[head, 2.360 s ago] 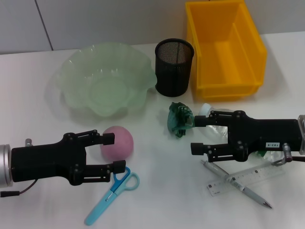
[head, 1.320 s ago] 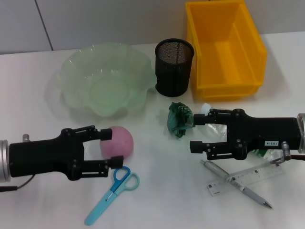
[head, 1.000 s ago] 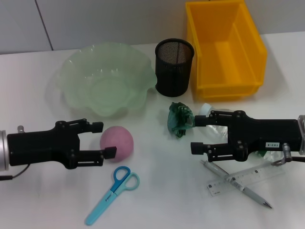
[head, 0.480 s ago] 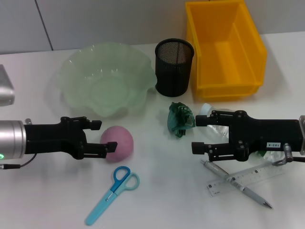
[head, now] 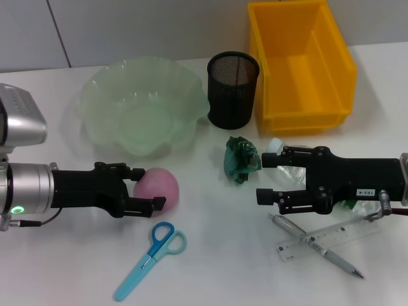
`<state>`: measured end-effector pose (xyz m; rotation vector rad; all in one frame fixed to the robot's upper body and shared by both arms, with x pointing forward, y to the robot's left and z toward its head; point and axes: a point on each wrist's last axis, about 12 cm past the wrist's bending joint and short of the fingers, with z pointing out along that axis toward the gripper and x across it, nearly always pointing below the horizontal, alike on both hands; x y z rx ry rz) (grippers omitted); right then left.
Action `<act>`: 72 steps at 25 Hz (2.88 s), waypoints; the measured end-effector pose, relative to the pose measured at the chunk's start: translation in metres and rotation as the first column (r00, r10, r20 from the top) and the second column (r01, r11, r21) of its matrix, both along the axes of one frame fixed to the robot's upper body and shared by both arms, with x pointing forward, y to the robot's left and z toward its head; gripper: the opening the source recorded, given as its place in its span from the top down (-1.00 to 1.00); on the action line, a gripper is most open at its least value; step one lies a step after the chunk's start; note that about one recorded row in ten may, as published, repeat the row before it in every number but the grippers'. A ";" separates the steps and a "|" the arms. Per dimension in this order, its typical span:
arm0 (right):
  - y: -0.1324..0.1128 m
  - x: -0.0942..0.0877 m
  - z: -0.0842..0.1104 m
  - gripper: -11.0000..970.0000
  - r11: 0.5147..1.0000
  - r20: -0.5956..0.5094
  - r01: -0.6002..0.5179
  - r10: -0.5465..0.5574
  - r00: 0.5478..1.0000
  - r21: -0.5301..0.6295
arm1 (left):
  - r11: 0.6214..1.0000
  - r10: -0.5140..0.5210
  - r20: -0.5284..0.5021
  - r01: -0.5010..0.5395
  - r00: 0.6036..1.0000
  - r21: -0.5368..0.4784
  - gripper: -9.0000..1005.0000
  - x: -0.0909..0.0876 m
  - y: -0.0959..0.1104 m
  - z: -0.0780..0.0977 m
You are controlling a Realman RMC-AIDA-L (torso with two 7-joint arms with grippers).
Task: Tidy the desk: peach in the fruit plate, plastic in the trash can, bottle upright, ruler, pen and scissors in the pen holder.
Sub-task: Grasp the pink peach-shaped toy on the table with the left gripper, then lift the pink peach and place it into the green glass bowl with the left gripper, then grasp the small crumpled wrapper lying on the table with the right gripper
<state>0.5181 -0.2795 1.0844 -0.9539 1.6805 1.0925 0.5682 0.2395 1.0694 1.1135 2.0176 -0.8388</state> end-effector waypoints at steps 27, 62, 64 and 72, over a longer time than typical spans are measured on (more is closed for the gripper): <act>0.001 0.000 -0.001 -0.67 1.000 -0.002 0.006 -0.006 1.000 0.008 | 0.957 0.039 0.027 -0.029 0.999 -0.290 0.46 0.001 0.023 0.050; 0.008 0.002 0.000 -0.67 1.000 0.012 -0.007 0.007 1.000 0.014 | 0.864 0.480 0.115 -0.445 0.870 -0.236 -0.62 0.056 0.015 0.020; 0.009 0.003 -0.001 -0.67 1.000 0.013 0.003 -0.003 1.000 0.016 | 0.866 0.455 0.097 -0.415 0.885 -0.277 -0.63 0.051 0.016 0.024; 0.013 0.019 0.007 -0.67 0.994 0.016 0.093 -0.094 0.995 0.062 | 0.882 0.145 0.057 -0.103 0.988 -0.459 -0.66 -0.014 0.042 0.052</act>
